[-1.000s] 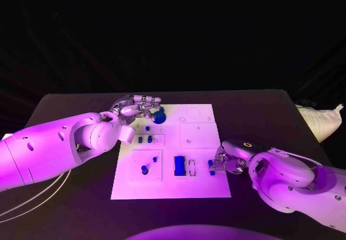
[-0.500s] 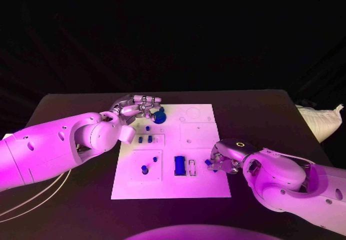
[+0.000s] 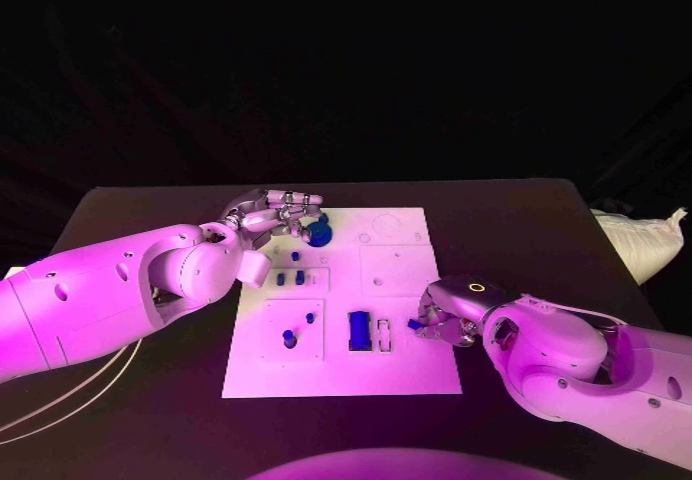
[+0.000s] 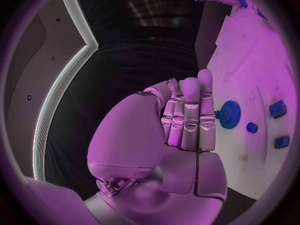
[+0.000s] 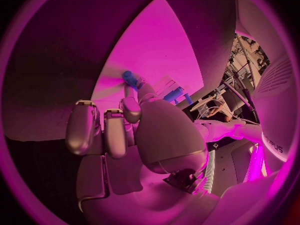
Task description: Assemble the parts on the task board
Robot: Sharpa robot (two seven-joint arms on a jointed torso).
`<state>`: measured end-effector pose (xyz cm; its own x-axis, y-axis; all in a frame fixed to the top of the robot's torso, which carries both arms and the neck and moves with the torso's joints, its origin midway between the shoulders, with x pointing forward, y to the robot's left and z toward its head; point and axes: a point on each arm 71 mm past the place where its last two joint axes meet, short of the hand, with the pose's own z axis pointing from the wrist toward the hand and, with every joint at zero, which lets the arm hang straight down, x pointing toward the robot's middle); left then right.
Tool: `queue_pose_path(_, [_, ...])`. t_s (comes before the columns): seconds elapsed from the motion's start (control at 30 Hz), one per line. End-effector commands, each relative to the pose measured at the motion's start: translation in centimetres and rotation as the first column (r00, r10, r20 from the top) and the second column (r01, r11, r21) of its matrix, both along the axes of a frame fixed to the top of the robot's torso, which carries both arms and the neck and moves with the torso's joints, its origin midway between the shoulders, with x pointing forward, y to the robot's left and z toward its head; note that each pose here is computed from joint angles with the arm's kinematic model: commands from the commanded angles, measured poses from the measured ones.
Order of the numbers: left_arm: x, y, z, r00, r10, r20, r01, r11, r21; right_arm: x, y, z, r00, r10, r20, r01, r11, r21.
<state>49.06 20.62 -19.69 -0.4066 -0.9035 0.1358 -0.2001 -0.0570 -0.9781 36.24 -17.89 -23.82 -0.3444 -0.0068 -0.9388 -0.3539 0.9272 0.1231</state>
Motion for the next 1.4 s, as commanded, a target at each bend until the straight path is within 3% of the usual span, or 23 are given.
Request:
queue_pose_path(0.03, [-0.09,-0.3,0.07,1.000,-0.021,0.005,0.021,1.000,-0.006,-0.6,-1.0,-2.3,0.982,-0.058,-0.181,0.051,0.998,-0.043])
queue_pose_path(0.2, [-0.09,-0.3,0.07,1.000,-0.021,0.006,0.021,1.000,-0.006,-0.6,-1.1,-2.3,0.970,-0.099,-0.224,0.110,0.993,0.038])
queue_pose_path(0.47, [-0.09,-0.3,0.06,1.000,-0.021,0.005,0.021,1.000,-0.006,-0.3,-1.3,-0.9,0.962,-0.158,-0.222,0.197,0.966,0.166])
queue_pose_path(0.83, [-0.10,-0.4,0.04,1.000,-0.023,0.005,0.023,1.000,-0.006,-0.2,-1.1,0.2,0.951,-0.202,-0.235,0.264,0.926,0.270])
queue_pose_path(1.2, [-0.11,-0.4,0.03,1.000,-0.023,0.004,0.023,1.000,-0.006,-0.2,-0.3,0.5,0.950,-0.201,-0.240,0.274,0.903,0.331])
queue_pose_path(1.4, [-0.12,-0.4,0.03,1.000,-0.026,0.004,0.026,1.000,-0.007,-0.3,0.6,0.3,0.948,-0.170,-0.269,0.256,0.910,0.325])
